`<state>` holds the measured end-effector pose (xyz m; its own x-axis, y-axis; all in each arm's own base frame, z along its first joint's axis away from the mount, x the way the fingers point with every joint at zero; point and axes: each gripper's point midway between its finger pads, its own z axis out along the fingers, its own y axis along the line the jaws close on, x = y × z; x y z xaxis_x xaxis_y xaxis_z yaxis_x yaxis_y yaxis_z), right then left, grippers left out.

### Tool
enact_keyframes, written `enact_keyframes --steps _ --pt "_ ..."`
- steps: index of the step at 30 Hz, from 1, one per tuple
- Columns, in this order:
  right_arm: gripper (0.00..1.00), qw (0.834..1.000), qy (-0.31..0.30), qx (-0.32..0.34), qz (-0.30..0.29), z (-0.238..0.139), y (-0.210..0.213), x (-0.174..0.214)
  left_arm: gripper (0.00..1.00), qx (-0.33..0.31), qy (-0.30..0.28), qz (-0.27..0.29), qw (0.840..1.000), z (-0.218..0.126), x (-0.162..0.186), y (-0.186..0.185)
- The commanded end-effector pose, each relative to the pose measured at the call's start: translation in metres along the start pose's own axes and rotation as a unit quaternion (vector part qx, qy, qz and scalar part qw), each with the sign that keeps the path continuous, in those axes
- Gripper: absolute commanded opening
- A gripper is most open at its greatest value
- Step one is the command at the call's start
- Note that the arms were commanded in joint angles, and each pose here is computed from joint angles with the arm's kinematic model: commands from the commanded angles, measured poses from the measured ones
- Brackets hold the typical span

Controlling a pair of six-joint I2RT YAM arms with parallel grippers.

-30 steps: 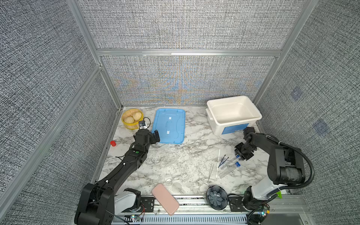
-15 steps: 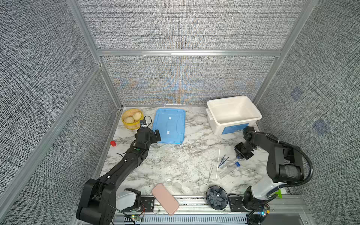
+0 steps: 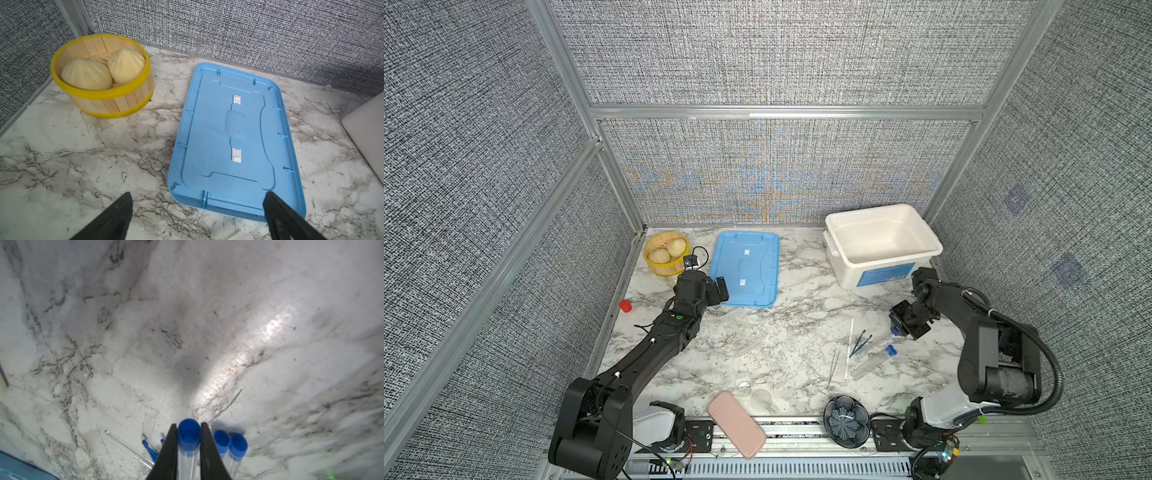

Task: Organize the chemistry lab equipment
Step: 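Lift the blue-capped test tube with the right gripper and carry it toward the blue lid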

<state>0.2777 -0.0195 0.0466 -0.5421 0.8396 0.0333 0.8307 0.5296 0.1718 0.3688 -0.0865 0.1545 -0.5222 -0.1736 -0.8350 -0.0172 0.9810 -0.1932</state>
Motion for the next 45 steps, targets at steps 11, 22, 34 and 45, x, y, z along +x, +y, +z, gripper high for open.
enact_keyframes --steps 11,22,34,45 --pt "0.14 0.965 -0.131 -0.121 -0.191 -0.103 0.067 0.029 0.99 0.025 -0.001 -0.009 1.000 0.002 -0.002 -0.010" --pt "0.06 0.795 -0.285 -0.291 -0.449 -0.200 0.168 0.114 0.99 0.020 0.003 -0.043 0.999 0.013 0.002 -0.009" --pt "0.07 0.627 -0.361 -0.391 -0.569 -0.215 0.239 0.217 0.99 -0.009 0.036 -0.084 0.996 0.009 0.047 0.012" --pt "0.10 0.545 -0.366 -0.460 -0.598 -0.191 0.279 0.297 0.99 -0.083 -0.031 -0.095 0.992 -0.012 0.036 0.047"
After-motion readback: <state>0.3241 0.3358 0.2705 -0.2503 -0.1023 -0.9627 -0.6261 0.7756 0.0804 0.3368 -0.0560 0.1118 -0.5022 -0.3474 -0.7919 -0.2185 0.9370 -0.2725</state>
